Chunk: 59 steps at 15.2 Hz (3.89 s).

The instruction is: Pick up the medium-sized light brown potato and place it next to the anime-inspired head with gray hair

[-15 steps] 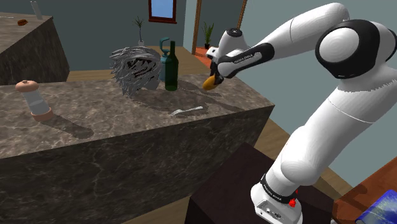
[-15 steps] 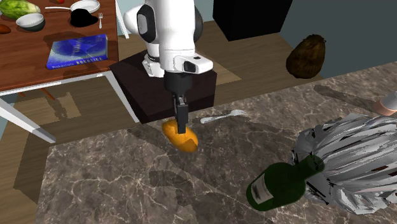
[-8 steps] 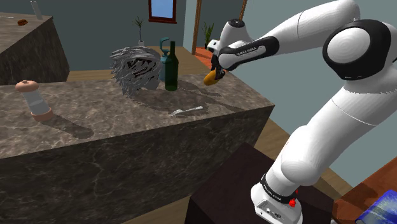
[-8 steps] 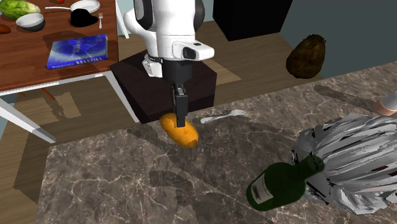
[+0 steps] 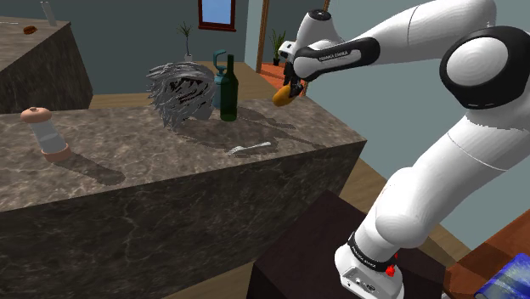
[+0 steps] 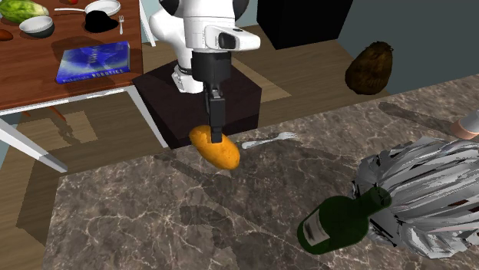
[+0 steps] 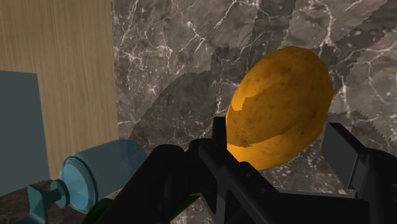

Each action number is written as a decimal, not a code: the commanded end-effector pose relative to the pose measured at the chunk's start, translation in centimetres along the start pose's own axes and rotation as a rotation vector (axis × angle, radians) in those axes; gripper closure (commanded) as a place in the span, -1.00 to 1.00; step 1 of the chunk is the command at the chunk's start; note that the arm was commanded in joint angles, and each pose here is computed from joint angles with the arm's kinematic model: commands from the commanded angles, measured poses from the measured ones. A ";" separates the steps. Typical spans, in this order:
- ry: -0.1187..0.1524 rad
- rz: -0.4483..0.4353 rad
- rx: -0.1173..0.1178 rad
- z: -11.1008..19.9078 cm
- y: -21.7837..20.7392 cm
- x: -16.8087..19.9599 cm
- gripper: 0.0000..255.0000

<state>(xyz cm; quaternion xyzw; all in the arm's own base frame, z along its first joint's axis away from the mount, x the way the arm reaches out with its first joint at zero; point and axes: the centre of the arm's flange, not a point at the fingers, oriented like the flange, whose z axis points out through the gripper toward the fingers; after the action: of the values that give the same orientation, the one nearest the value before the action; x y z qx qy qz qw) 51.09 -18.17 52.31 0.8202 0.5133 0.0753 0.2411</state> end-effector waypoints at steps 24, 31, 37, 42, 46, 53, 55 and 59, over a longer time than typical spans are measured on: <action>0.000 0.000 0.000 -11.6 6.3 -1.7 1.00; 0.000 0.000 0.000 -13.4 7.4 2.0 1.00; 0.000 0.000 0.000 -14.3 7.9 9.9 1.00; 0.000 0.000 0.000 -15.0 8.3 16.4 1.00; 0.000 0.000 0.000 -15.6 8.6 21.7 1.00; 0.000 0.000 0.000 -13.0 7.3 23.8 1.00; 0.000 0.000 0.000 -12.1 6.8 23.9 1.00; 0.000 0.000 0.000 -10.3 5.8 24.2 1.00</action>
<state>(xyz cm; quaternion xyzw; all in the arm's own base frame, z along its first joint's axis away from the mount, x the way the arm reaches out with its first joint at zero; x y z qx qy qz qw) 63.22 4.27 61.67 0.8203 0.5133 0.0750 0.2409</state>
